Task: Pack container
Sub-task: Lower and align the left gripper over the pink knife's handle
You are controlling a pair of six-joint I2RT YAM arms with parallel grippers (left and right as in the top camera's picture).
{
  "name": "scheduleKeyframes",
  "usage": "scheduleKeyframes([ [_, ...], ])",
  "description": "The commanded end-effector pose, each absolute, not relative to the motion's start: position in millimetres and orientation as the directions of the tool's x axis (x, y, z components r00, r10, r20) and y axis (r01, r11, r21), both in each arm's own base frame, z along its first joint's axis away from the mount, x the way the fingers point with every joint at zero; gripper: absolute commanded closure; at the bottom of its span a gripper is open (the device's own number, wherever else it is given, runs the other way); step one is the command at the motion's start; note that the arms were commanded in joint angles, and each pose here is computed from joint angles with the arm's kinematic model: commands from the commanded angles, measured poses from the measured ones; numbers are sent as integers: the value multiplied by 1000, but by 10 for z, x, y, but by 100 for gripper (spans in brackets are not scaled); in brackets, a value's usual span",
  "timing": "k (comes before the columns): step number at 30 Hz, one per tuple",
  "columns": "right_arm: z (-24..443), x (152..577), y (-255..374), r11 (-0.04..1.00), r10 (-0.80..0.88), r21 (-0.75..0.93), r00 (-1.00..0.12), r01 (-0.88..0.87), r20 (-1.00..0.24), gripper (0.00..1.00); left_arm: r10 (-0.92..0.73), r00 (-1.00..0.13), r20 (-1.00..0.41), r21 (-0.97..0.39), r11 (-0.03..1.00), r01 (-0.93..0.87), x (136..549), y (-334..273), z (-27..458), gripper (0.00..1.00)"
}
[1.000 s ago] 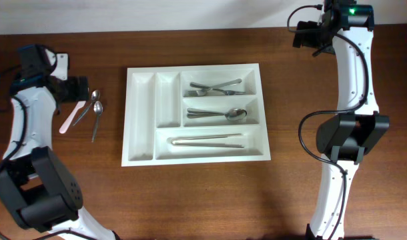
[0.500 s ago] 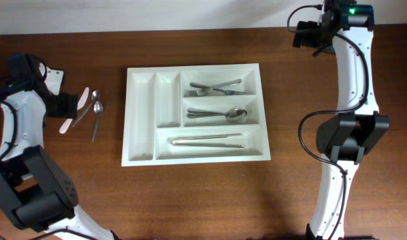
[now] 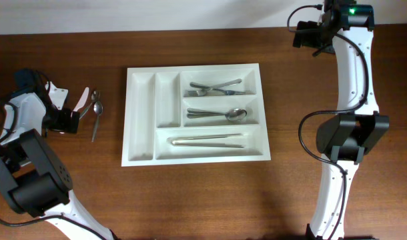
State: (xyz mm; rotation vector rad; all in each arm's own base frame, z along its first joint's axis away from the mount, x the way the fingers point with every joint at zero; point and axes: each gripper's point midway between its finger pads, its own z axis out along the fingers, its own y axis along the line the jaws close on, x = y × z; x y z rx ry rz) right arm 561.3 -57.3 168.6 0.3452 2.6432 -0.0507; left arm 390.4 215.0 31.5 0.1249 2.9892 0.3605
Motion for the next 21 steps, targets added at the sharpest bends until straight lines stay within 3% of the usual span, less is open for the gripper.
scheduleKeyframes([
  [1, 1677, 5609, -569, 965, 241, 15, -856, 263, -458, 1, 124, -988, -90, 230, 968, 101, 3886, 2148, 185, 1],
  [15, 1678, 5609, -569, 965, 240, 15, -856, 263, -458, 1, 161, -987, -27, 196, 969, 153, 3838, 2127, -154, 0],
  [21, 1677, 5609, -569, 965, 241, 15, -856, 263, -458, 1, 166, -985, 38, 53, 984, 168, 3601, 1860, -187, 1],
])
